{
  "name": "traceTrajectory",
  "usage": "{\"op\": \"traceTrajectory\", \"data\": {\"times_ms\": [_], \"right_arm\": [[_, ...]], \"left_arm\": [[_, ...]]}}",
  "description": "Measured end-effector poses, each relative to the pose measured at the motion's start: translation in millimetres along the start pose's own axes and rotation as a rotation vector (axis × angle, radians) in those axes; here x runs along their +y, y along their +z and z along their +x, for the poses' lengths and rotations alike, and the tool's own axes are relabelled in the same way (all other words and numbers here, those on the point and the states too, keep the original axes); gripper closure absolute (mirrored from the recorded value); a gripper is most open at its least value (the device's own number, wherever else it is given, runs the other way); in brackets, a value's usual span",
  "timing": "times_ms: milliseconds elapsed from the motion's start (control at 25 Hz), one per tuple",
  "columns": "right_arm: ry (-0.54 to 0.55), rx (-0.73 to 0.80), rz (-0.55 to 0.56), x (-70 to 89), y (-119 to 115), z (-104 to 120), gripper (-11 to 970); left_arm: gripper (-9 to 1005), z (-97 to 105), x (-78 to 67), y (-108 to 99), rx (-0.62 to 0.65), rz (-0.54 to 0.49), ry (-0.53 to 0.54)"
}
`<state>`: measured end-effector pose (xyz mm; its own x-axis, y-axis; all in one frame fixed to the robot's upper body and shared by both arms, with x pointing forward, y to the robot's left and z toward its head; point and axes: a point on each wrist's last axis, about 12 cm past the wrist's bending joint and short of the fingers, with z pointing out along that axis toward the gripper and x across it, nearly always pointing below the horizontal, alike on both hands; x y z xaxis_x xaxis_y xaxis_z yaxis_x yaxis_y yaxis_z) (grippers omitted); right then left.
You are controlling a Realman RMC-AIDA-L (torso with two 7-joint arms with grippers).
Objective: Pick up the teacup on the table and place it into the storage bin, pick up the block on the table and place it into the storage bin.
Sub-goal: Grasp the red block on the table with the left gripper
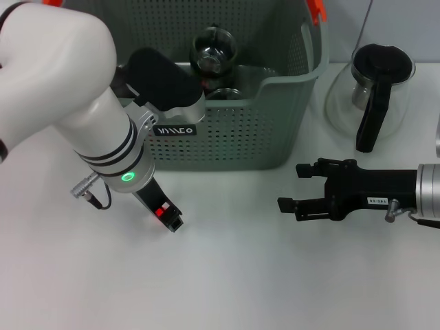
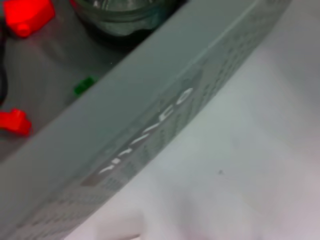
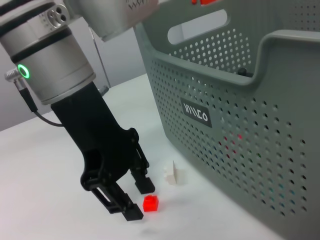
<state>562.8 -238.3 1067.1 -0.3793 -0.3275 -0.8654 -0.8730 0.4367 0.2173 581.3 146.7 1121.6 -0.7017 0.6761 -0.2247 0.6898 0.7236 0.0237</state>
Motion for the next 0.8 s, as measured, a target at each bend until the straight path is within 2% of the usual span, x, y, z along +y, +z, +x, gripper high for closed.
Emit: {"op": "traceTrajectory", "data": {"times_ms": [360,800], "right_arm": [[-0.004,0.003,0.002,-0.9,0.1,-0.9,15],[-0.005,0.002,0.006,-2.0,-0.6,-1.5,14]], "left_arm": [[428,-1.0,3.9,6.1,0.002,-0.010,-0.017],[427,-4.9,4.0,10.8,0.010,-0.014,-0.012]]}}
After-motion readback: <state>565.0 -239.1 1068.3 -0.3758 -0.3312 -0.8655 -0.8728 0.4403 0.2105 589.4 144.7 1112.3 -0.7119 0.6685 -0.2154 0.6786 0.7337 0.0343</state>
